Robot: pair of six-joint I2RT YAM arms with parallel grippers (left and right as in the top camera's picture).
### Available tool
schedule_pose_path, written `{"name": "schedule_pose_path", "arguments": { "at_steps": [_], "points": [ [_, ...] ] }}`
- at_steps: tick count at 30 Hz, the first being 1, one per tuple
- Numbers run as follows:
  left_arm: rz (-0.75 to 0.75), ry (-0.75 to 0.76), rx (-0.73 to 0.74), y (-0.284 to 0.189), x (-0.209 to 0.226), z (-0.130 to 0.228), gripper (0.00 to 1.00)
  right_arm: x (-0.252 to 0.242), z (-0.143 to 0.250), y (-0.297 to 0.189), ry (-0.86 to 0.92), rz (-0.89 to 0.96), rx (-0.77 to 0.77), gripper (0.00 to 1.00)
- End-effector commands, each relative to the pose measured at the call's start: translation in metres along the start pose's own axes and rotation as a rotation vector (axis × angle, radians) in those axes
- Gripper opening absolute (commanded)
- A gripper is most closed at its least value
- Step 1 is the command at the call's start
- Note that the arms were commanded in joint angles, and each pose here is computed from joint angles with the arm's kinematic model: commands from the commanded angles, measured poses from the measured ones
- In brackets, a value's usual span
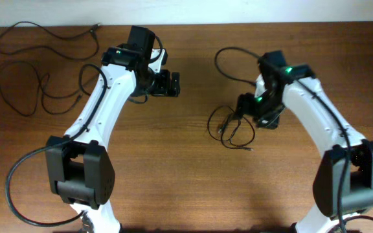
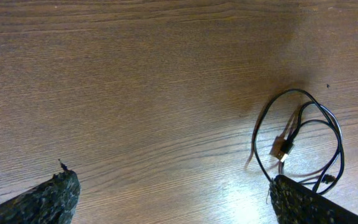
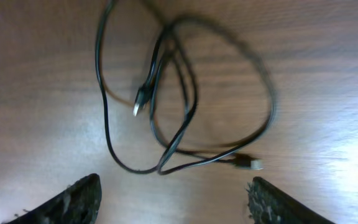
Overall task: Untangle cables
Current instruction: 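Move the right gripper down onto the small coiled cable in the center, then grasp the coiled cable with the right gripper and lift it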
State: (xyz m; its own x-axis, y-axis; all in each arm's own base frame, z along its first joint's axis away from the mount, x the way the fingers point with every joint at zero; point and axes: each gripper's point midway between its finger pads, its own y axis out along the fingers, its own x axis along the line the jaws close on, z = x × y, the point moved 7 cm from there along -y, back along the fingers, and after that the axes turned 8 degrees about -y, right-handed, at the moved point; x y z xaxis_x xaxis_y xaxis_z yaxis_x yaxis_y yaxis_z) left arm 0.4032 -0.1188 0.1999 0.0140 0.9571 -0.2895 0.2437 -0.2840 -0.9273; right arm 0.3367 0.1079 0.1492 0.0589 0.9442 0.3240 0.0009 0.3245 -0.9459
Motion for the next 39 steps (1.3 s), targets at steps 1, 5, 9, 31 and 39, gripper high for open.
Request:
{"name": "schedule_pose_path", "arguments": {
  "at_steps": [1, 5, 9, 31, 39],
  "points": [
    [-0.011, -0.010, 0.006, 0.002, 0.000, 0.003, 0.99, 0.011, 0.014, 0.028, 0.003, -0.055, 0.036, 0.61],
    [-0.011, -0.010, 0.005, 0.002, 0.000, 0.002, 0.99, 0.012, 0.017, 0.036, -0.009, -0.054, 0.040, 0.49],
    [-0.011, -0.010, 0.005, 0.002, 0.000, 0.002, 0.99, 0.009, 0.016, 0.037, -0.009, -0.026, 0.030, 0.37],
    [-0.011, -0.010, 0.005, 0.002, 0.000, 0.002, 0.99, 0.007, 0.012, 0.046, 0.012, -0.034, -0.001, 0.31],
    [-0.011, -0.010, 0.005, 0.002, 0.000, 0.002, 0.99, 0.007, 0.010, 0.047, 0.010, -0.029, -0.009, 0.30]
  ]
}}
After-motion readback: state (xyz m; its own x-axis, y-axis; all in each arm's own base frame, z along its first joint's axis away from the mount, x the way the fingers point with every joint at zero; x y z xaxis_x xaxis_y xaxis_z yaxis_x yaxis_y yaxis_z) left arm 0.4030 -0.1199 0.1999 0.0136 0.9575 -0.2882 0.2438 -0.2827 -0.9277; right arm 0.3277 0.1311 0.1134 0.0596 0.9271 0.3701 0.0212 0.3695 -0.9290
